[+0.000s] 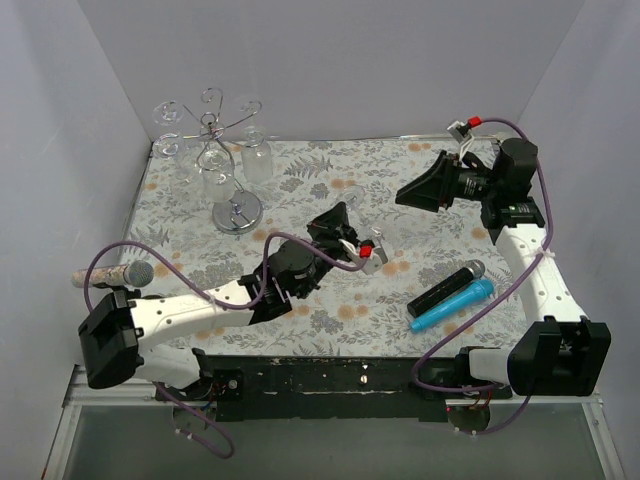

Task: Place the wine glass upside down on the wine glass rack
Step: Turn the wine glass upside down at the wine rack.

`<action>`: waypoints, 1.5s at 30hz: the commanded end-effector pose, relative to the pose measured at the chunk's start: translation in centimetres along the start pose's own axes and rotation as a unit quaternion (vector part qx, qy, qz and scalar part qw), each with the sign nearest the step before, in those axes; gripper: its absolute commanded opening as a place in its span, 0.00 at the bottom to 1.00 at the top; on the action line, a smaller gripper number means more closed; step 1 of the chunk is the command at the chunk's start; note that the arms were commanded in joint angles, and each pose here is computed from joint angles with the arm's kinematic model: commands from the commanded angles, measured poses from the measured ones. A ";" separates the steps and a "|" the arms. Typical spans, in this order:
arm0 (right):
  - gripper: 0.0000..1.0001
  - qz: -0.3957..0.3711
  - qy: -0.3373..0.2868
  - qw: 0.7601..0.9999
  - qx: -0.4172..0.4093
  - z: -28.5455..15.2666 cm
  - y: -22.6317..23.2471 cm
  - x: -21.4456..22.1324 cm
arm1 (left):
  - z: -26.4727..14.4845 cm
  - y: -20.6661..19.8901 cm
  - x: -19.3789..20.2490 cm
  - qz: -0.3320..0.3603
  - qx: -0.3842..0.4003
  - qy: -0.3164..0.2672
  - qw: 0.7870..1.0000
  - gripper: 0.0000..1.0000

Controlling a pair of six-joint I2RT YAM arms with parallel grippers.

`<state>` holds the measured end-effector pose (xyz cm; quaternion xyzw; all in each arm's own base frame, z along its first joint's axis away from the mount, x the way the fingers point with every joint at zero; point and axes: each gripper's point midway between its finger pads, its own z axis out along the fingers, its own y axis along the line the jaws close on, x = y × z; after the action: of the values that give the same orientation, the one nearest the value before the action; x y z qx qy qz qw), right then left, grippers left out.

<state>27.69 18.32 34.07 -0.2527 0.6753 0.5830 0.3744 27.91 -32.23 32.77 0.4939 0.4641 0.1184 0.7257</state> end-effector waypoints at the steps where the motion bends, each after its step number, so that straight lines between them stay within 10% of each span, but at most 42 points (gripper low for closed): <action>1: 0.66 -0.004 -0.025 0.999 -0.027 0.2 2.6 -1.8 | -0.4 3.9 -2.3 0.024 -0.092 -0.040 0.995 0.00; 25: 0.66 0.113 -0.005 0.993 -0.018 3.0 1.6 1.8 | 0.1 -1.3 -3.1 0.134 -0.078 -0.082 0.984 0.00; 45: 0.41 0.182 0.018 0.983 -0.003 4.4 -0.3 4.1 | 1.2 -3.4 -2.6 0.183 -0.043 -0.072 0.980 0.00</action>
<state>26.71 22.68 30.63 -0.1395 0.7182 0.6293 0.2621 26.87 -35.81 28.88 0.5656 0.3274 0.2348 0.7196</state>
